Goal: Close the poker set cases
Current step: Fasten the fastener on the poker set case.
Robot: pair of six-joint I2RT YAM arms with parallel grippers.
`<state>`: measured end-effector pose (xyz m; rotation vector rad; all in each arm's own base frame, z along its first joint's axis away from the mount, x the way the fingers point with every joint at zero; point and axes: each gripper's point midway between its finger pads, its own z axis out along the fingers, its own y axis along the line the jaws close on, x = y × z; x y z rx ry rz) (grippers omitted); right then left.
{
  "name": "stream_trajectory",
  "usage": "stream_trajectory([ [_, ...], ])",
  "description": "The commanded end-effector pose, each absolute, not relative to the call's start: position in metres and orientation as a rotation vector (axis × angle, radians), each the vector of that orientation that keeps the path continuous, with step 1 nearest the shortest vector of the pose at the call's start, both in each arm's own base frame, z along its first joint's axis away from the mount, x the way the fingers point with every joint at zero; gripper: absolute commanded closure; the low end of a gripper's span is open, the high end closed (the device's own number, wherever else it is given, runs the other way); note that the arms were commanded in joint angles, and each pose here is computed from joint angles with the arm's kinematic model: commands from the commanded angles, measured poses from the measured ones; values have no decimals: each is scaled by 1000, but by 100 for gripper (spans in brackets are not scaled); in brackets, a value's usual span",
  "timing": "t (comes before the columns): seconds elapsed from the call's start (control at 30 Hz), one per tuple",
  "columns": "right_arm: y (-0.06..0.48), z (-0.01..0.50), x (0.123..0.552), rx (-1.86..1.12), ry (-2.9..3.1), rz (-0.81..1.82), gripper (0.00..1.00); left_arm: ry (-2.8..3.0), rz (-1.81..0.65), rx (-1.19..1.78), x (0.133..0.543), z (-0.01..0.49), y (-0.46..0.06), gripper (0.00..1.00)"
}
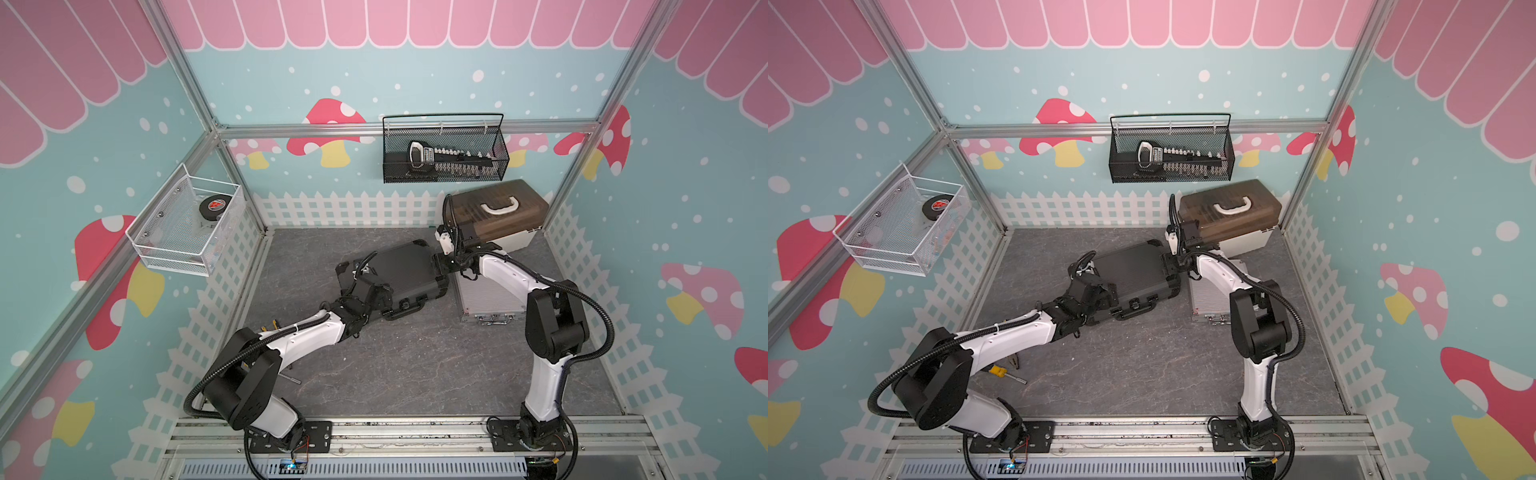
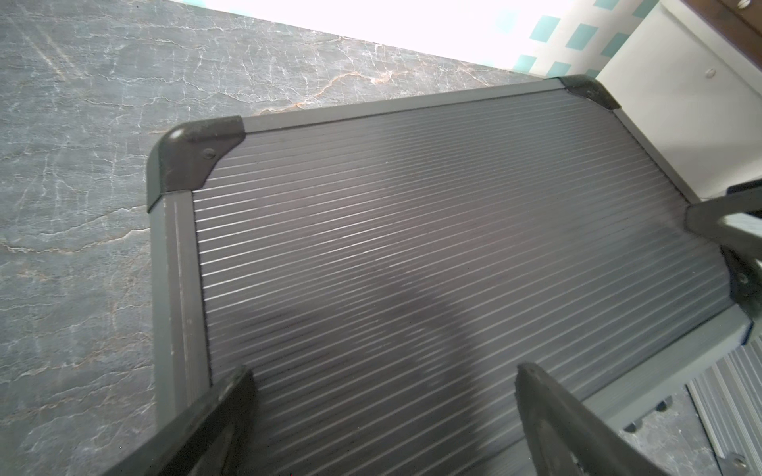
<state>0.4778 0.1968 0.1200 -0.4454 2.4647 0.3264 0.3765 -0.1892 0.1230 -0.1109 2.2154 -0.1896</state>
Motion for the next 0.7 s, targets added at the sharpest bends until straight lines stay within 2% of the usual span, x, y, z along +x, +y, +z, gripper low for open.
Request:
stream_trajectory([
  [0.0, 199, 123, 480, -451, 2470, 359, 31, 2392, -135, -113, 345, 76, -176, 1],
  [0.37, 194, 129, 480, -458, 2471, 371, 31, 2373, -172, -131, 345, 77, -178, 1],
  [0.67, 192, 113, 472, -483, 2521, 385, 31, 2371, -185, -139, 345, 75, -179, 1],
])
